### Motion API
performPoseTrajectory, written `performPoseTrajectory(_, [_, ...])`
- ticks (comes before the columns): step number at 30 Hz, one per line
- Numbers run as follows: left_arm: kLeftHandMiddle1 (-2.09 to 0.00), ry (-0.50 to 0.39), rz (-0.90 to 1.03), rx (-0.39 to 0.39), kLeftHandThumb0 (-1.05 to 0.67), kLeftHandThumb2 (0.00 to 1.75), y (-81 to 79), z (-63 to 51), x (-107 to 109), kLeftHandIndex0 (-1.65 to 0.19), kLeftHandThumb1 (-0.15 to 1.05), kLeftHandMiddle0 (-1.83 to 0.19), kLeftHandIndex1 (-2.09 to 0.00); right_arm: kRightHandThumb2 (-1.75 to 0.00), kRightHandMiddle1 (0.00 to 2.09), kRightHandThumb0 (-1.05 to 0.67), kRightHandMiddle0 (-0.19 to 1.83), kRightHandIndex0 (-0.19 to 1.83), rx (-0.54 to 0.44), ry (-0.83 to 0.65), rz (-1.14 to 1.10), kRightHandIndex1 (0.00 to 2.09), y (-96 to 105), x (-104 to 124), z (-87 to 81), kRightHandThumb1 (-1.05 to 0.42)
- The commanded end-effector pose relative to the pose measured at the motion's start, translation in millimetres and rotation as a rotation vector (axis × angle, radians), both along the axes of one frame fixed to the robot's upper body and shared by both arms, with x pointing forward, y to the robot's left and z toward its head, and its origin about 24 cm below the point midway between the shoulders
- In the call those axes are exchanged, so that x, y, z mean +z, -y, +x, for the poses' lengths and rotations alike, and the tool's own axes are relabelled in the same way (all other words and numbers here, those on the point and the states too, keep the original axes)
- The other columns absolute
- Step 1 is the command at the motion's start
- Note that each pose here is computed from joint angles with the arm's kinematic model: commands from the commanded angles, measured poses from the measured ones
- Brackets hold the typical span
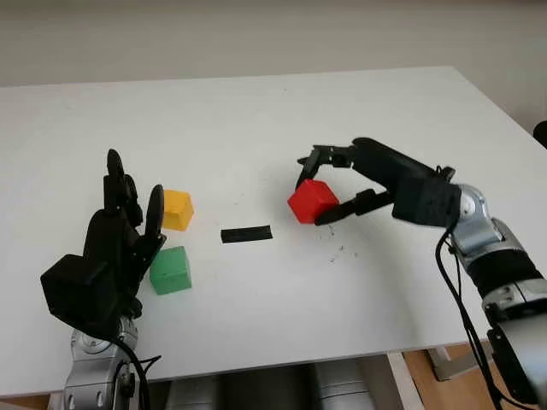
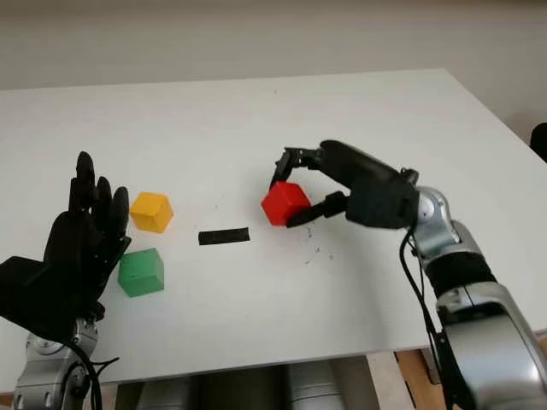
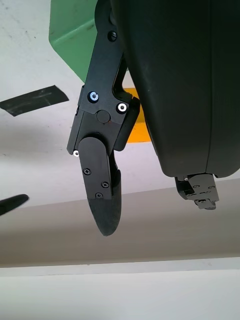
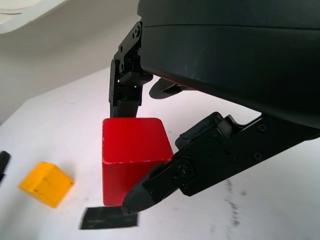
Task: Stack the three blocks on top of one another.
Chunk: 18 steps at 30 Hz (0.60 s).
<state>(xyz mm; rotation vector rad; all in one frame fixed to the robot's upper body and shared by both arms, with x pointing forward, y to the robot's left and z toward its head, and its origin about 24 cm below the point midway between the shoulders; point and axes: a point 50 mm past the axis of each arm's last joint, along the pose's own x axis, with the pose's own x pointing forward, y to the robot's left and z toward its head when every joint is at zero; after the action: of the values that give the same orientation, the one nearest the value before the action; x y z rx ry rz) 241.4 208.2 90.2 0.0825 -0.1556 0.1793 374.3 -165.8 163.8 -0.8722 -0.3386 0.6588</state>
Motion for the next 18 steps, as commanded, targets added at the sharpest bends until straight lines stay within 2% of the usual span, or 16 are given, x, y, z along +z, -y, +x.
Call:
performPoseTrajectory(1, [-0.05, 0.034, 0.001, -0.011, -0.63, 0.49, 3.9, 2.1, 7.7, 0.19, 1.05, 0.18, -0.01, -0.05, 1.43, -0.50, 0.53, 0.44, 0.029, 0.013, 0.034, 0.11, -15.1, 9.6, 3.0, -0.91])
performPoseTrajectory(5, [-0.05, 0.034, 0.010, -0.006, -0.64, 0.50, 4.4, 1.7, 7.2, 0.19, 1.05, 0.18, -0.01, -0.05, 1.52, -0.52, 0.50, 0.42, 0.054, 0.016, 0.014, 0.09, -30.2, 2.2, 3.0, -0.91])
performPoseTrajectory(9, [-0.06, 0.033, 0.021, 0.008, -0.63, 0.51, 3.5, 0.5, 6.9, 0.18, 1.05, 0.17, -0.02, -0.06, 1.51, -0.47, 0.46, 0.37, 0.081, 0.011, -0.029, 0.06, -44.2, -2.5, 2.9, -0.91])
performPoseTrajectory(18, [-0.06, 0.030, 0.020, 0.012, -0.65, 0.51, 2.5, 0.5, 5.6, 0.18, 1.05, 0.17, -0.01, -0.06, 1.56, -0.48, 0.46, 0.35, 0.146, 0.030, -0.130, 0.05, -74.5, 3.7, 6.9, -0.92])
